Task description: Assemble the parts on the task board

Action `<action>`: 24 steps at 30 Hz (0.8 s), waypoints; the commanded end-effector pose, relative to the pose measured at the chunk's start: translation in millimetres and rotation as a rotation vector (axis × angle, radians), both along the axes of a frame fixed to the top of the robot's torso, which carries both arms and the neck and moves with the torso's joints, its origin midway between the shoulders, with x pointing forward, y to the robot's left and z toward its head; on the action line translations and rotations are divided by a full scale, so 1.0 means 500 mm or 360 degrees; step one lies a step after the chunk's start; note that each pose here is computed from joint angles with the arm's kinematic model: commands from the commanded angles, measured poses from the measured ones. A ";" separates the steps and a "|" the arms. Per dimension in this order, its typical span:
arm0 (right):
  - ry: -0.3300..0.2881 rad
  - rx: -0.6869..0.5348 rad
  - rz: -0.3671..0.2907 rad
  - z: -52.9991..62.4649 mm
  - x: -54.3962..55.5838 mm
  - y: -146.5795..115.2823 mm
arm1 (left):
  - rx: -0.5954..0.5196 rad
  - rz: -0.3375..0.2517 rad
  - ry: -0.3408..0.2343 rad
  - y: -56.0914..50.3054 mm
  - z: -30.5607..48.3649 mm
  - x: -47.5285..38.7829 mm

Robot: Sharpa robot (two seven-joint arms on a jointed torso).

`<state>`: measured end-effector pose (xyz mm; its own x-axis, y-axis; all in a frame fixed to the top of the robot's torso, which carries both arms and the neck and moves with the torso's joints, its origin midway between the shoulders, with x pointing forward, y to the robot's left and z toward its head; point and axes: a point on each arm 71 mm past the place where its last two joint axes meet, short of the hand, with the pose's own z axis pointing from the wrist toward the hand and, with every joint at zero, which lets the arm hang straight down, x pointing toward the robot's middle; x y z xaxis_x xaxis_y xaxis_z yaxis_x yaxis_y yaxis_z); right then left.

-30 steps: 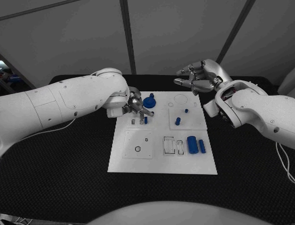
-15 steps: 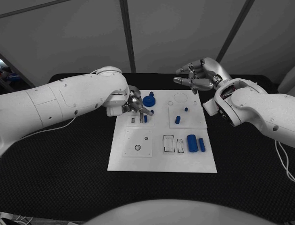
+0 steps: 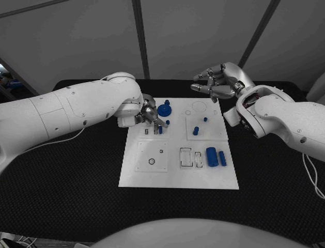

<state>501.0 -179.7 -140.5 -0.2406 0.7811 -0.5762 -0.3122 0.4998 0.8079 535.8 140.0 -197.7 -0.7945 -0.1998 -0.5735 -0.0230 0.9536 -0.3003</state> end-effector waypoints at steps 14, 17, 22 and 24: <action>0.0000 -0.0003 0.0015 0.002 0.001 0.003 | 0.0022 -0.0019 0.0021 -0.002 -0.005 -0.001; 0.0001 -0.0003 0.0015 0.001 0.001 0.003 | 0.0016 -0.0019 0.0017 -0.002 -0.005 -0.001; 0.0003 -0.0005 0.0016 0.001 0.001 0.004 | 0.0004 -0.0025 0.0012 -0.003 -0.004 -0.001; 0.0004 -0.0005 0.0016 0.001 0.002 0.003 | -0.0003 -0.0025 0.0010 -0.003 -0.004 -0.001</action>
